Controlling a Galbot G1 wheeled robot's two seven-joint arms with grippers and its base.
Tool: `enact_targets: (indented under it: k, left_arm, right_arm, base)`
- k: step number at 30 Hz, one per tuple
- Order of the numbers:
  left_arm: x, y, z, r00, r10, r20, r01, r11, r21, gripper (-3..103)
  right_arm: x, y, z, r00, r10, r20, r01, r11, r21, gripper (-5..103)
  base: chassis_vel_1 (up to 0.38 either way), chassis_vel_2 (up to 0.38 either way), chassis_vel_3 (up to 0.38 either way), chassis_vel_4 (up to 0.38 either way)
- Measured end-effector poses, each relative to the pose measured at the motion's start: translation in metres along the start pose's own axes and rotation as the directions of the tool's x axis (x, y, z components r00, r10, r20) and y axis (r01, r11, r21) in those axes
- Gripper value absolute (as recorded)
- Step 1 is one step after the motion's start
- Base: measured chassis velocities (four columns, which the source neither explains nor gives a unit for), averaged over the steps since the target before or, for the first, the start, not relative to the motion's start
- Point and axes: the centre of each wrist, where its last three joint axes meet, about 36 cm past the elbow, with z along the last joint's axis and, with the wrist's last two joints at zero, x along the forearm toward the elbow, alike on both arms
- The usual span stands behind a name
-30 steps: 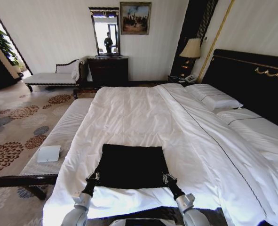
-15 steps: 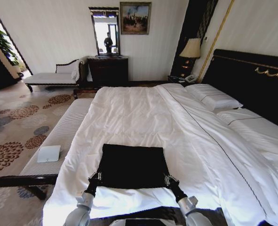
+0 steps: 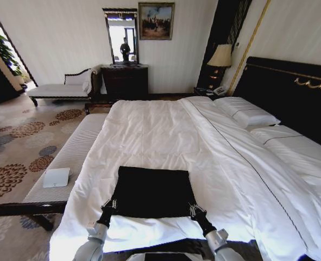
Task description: Fold the clothes on the bed.
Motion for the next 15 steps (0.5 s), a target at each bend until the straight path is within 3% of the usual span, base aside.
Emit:
enact_targets:
  k: [2,5,7,9,10,12,13,15]
  left_arm:
    - [0.001,0.0,0.0,1.0,0.001,-0.001,-0.001,1.0,-0.002,4]
    - [0.008,-0.001,0.0,1.0,0.008,-0.008,-0.008,1.0,-0.019,20]
    - [0.012,-0.002,0.0,1.0,0.011,-0.008,-0.011,1.0,-0.026,32]
    - [0.015,-0.003,-0.001,1.0,0.013,-0.008,-0.013,1.0,-0.028,32]
    - [0.018,-0.003,-0.001,1.0,0.011,-0.006,-0.011,0.999,-0.03,43]
    - [0.023,-0.002,-0.005,1.0,0.005,0.003,-0.005,1.0,-0.03,48]
    - [0.023,-0.002,-0.005,1.0,0.005,0.003,-0.005,1.0,-0.03,48]
    - [0.027,0.002,-0.009,1.0,-0.005,0.009,0.006,1.0,-0.027,59]
  right_arm:
    - [0.001,0.0,0.001,1.0,-0.001,-0.002,0.001,1.0,0.003,7]
    - [0.006,0.003,0.007,1.0,-0.006,-0.012,0.006,1.0,0.015,23]
    - [0.008,0.005,0.008,1.0,-0.002,-0.014,0.002,1.0,0.012,28]
    - [0.009,0.006,0.008,1.0,0.002,-0.014,-0.002,1.0,0.01,33]
    - [0.011,0.007,0.007,1.0,0.008,-0.011,-0.008,1.0,0.006,38]
    - [0.015,0.009,0.003,1.0,0.018,-0.004,-0.018,1.0,0.004,49]
    - [0.015,0.009,0.003,1.0,0.018,-0.004,-0.018,1.0,0.004,49]
    - [0.021,0.009,-0.001,0.999,0.034,-0.003,-0.034,0.999,0.005,55]
  base:
    - [0.0,0.0,0.0,0.0]
    - [0.0,0.0,0.0,0.0]
    - [0.0,0.0,0.0,0.0]
    - [0.0,0.0,0.0,0.0]
    - [0.0,0.0,0.0,0.0]
    - [0.0,0.0,0.0,0.0]
    - [0.0,0.0,0.0,0.0]
    - [0.0,0.0,0.0,0.0]
